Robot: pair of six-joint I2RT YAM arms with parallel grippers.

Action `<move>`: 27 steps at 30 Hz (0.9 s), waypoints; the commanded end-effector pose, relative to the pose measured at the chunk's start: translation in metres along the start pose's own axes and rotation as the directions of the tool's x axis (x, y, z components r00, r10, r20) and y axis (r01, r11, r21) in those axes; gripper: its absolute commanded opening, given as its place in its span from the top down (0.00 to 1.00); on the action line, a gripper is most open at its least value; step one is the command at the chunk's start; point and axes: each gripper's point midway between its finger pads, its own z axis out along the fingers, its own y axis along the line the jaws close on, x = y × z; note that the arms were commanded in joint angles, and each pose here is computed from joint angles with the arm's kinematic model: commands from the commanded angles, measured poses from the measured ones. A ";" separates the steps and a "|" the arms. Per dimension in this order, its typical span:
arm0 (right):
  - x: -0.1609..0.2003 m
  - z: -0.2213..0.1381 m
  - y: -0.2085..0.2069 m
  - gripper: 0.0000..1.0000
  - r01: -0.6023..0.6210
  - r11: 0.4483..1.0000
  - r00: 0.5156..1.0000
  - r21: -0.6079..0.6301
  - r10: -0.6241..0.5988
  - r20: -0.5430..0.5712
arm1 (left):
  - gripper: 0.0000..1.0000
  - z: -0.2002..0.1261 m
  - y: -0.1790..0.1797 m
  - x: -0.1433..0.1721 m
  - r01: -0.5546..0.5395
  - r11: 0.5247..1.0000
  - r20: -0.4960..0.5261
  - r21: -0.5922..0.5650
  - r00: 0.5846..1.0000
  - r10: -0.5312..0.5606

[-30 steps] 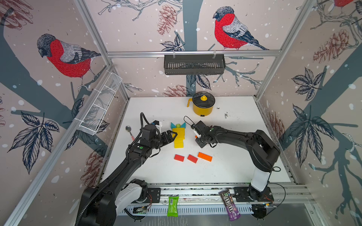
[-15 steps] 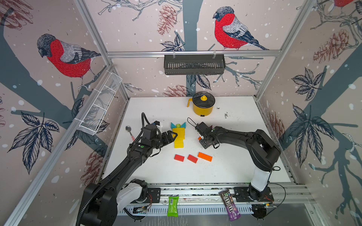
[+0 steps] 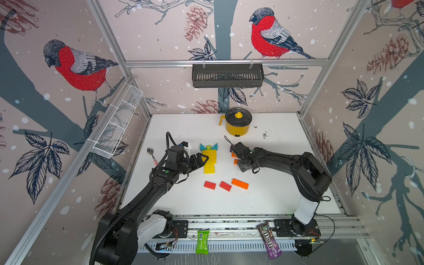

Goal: Assemble a carrot with building blocks
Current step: Assemble the building block at the center of the board.

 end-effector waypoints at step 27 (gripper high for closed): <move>-0.008 -0.012 0.006 0.41 -0.260 0.947 0.962 -0.187 0.270 0.030 | 0.19 0.004 -0.011 -0.002 -0.003 0.998 -0.012 0.066 1.000 0.004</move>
